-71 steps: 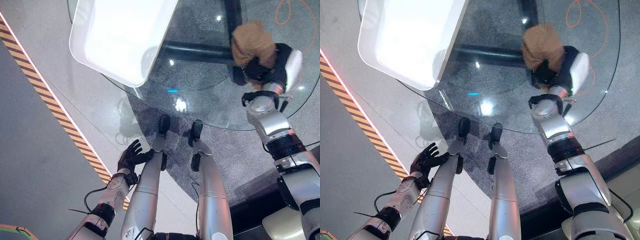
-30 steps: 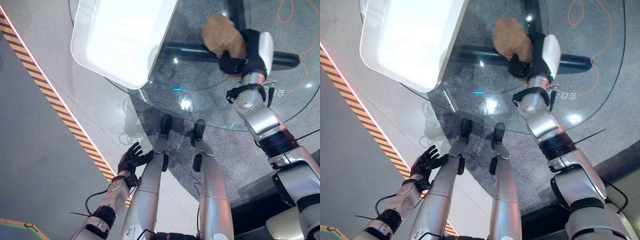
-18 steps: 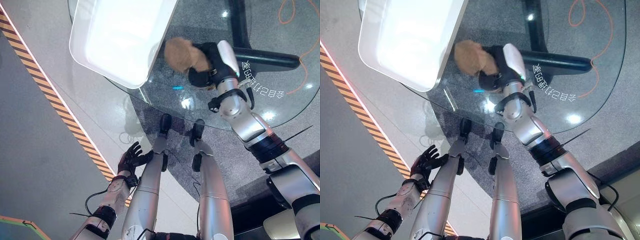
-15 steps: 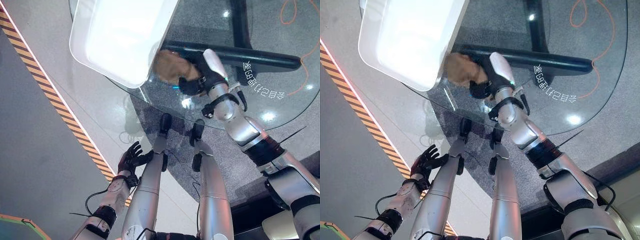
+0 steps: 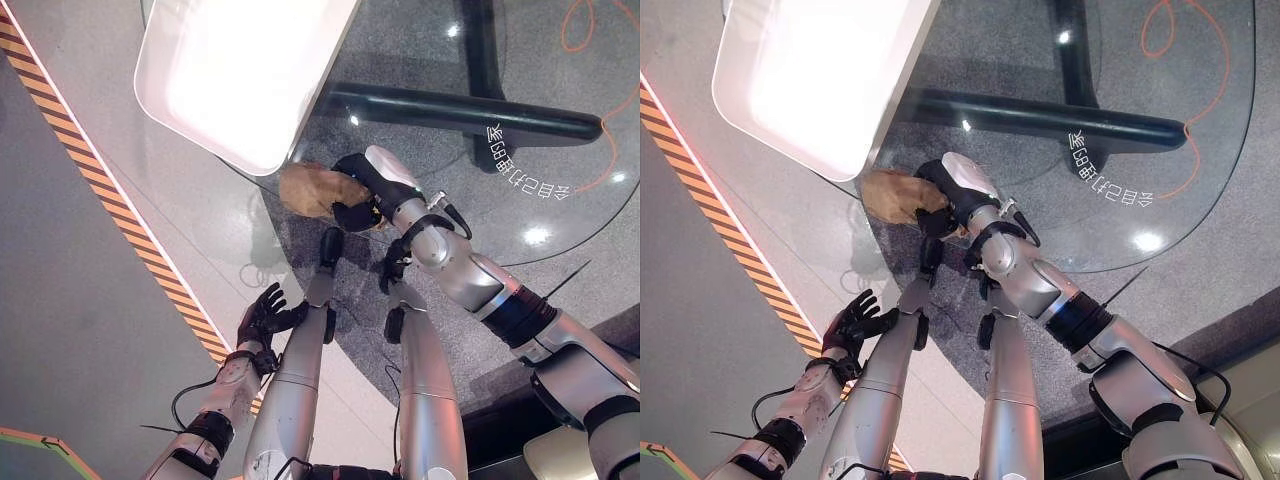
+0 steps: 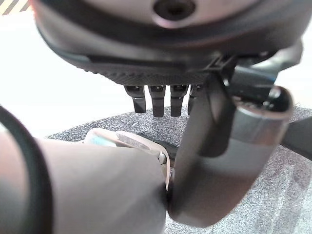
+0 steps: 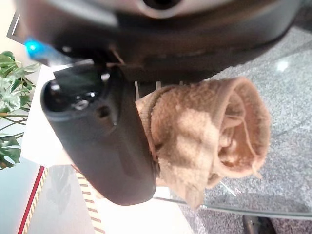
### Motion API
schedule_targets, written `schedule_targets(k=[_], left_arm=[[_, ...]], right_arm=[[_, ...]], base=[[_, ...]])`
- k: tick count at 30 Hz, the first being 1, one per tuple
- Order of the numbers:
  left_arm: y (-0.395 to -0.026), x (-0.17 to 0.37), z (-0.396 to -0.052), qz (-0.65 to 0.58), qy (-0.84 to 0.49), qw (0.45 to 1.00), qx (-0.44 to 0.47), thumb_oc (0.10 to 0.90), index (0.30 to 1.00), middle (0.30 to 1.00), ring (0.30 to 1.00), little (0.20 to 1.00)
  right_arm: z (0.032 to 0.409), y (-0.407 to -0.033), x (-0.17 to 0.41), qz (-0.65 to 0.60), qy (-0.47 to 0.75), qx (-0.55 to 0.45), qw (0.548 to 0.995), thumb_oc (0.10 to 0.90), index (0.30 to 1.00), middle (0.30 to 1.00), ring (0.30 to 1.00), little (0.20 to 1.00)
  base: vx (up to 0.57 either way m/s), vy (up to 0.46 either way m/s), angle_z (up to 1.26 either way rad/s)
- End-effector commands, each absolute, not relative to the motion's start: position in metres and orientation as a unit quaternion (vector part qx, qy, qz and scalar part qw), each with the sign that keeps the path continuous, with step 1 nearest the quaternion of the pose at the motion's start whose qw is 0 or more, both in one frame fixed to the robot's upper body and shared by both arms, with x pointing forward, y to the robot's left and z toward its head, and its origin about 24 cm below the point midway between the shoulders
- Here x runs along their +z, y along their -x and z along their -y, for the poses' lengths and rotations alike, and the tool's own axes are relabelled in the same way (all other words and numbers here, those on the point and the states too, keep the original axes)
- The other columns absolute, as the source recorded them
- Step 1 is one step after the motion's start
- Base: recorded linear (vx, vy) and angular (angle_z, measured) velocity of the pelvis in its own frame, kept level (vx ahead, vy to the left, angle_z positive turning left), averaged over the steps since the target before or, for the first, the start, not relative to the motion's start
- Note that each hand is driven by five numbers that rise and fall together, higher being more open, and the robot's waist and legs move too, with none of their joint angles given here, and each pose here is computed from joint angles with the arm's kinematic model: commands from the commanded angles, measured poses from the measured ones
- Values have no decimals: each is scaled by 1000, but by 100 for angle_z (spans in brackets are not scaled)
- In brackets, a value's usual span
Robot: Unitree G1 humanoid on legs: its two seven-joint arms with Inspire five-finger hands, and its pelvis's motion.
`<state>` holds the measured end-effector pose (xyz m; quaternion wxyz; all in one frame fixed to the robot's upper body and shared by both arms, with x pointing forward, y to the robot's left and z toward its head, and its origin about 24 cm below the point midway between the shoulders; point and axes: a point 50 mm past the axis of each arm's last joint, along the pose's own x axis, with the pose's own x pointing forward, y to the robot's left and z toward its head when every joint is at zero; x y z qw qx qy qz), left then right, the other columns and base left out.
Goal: Wipe the table with a cloth and put it in the basket.
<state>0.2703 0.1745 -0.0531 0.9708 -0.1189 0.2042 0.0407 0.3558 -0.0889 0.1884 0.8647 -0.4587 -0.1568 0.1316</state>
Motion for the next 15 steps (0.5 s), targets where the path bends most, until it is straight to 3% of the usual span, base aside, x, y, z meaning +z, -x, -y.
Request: schedule_targets(k=[1, 6, 9, 15], left_arm=[[-242, -75, -169, -243, 132, 960, 50, 800, 900, 900, 900, 900], [-242, -72, -169, -231, 152, 959, 54, 800, 900, 900, 900, 900], [-242, -68, -170, -209, 251, 944, 53, 800, 900, 900, 900, 900], [-244, -50, -169, -162, 319, 933, 39, 800, 900, 900, 900, 900]], right_arm=[[58, -322, 229, 311, 392, 168, 849, 100, 300, 300, 300, 200], [67, -324, 232, 313, 365, 145, 865, 100, 300, 300, 300, 200], [72, -323, 235, 310, 345, 137, 875, 100, 300, 300, 300, 200], [81, -318, 236, 308, 313, 134, 889, 100, 300, 300, 300, 200]], base=[[-18, -34, 1], [-21, -38, 1], [-33, -47, 0], [-44, -48, 1]])
